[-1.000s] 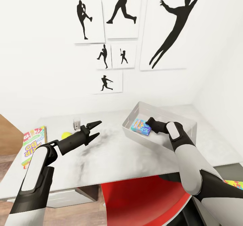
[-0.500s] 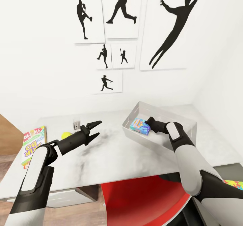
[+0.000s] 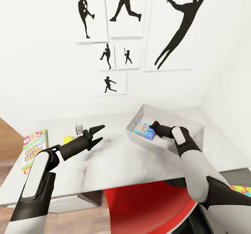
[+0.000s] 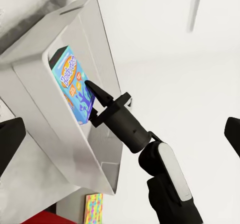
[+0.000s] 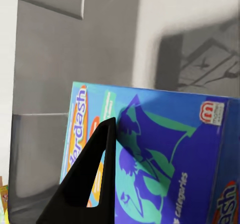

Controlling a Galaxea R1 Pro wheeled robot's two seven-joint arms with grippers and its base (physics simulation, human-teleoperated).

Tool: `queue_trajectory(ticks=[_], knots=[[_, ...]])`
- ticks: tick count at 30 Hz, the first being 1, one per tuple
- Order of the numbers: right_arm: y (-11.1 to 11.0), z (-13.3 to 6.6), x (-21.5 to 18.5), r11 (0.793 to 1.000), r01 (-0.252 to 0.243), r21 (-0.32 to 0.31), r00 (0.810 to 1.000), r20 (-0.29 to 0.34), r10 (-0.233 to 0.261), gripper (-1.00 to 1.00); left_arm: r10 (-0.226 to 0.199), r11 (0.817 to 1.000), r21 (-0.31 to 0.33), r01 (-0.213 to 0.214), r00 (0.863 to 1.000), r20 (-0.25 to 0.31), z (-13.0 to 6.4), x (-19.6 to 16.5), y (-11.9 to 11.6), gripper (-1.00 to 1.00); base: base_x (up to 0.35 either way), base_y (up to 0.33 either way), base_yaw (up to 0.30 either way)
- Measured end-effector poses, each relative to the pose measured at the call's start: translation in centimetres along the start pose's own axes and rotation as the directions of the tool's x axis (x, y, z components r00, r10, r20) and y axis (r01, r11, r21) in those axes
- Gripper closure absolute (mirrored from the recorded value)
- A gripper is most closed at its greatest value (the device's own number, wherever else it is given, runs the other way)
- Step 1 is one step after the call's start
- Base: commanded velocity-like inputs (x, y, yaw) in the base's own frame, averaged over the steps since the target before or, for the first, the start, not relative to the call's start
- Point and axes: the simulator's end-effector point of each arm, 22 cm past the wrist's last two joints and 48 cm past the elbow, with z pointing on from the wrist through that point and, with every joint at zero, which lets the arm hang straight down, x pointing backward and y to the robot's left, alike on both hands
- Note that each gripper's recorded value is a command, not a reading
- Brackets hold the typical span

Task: Put all the toys in the child's room - the three board games (two on the bed and one on the table), the two jigsaw puzzles on the table, and the tennis ball on the table - inside the toy box on the table in the child's room.

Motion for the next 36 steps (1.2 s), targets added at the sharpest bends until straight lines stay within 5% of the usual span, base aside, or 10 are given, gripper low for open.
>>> queue_trajectory(ticks=[36], knots=[[-1.7,1.1,0.8,1.0,-0.013,0.019,1.0,-0.016,0.013,1.0,-0.02,1.0,-0.019,0.02,1.0,-0.007,0.4,0.1,1.7,-1.0,0.0,0.0,0.0]])
